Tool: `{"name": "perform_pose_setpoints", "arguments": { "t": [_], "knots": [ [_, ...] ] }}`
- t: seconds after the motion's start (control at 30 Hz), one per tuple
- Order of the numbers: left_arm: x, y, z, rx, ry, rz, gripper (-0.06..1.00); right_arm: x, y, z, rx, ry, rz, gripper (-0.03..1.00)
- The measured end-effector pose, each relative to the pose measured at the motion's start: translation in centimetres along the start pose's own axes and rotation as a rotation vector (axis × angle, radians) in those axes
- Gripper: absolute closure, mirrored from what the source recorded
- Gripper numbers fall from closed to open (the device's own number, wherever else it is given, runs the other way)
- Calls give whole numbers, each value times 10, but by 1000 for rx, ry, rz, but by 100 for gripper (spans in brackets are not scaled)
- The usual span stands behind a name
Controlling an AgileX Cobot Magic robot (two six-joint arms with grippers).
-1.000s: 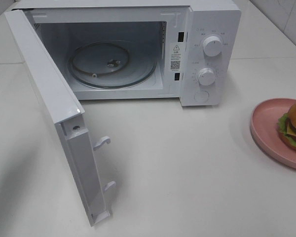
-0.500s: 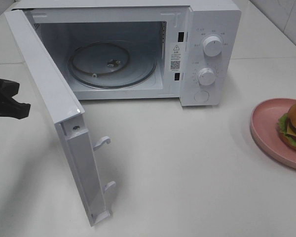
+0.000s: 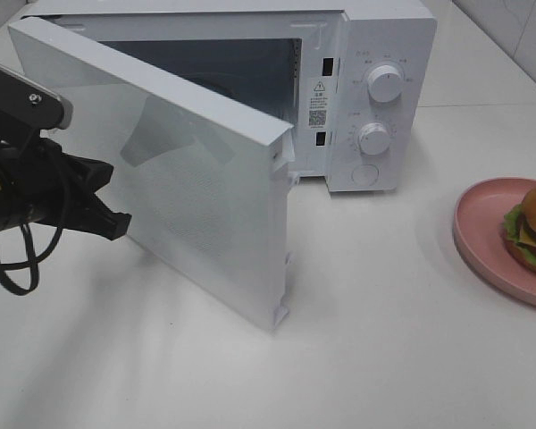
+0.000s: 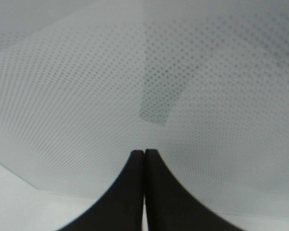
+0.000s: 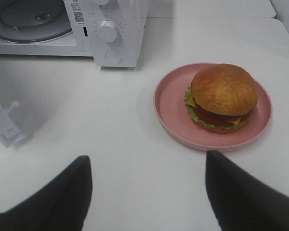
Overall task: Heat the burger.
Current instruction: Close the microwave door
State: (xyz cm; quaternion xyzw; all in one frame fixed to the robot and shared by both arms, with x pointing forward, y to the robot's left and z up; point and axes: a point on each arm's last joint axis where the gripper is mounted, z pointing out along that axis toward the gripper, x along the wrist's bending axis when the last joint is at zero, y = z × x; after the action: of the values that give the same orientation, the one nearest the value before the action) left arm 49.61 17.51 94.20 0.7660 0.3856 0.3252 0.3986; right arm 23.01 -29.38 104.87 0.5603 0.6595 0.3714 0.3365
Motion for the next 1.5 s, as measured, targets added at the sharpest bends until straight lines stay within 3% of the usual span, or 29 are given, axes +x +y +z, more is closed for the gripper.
{"name": "perform_pose_setpoints", "arguments": {
  "t": [0.77, 1.13, 1.27, 1.5],
  "knots": [
    [-37, 60, 97, -121, -82, 48, 94, 0, 0, 0, 0, 0, 0, 33],
    [-70, 83, 135, 2, -183, 99, 94, 0, 0, 0, 0, 0, 0, 33],
    [-79, 96, 148, 46, -204, 5, 94, 0, 0, 0, 0, 0, 0, 33],
    [-90, 107, 154, 147, -252, -28, 94, 0, 0, 0, 0, 0, 0, 33]
  ]
}}
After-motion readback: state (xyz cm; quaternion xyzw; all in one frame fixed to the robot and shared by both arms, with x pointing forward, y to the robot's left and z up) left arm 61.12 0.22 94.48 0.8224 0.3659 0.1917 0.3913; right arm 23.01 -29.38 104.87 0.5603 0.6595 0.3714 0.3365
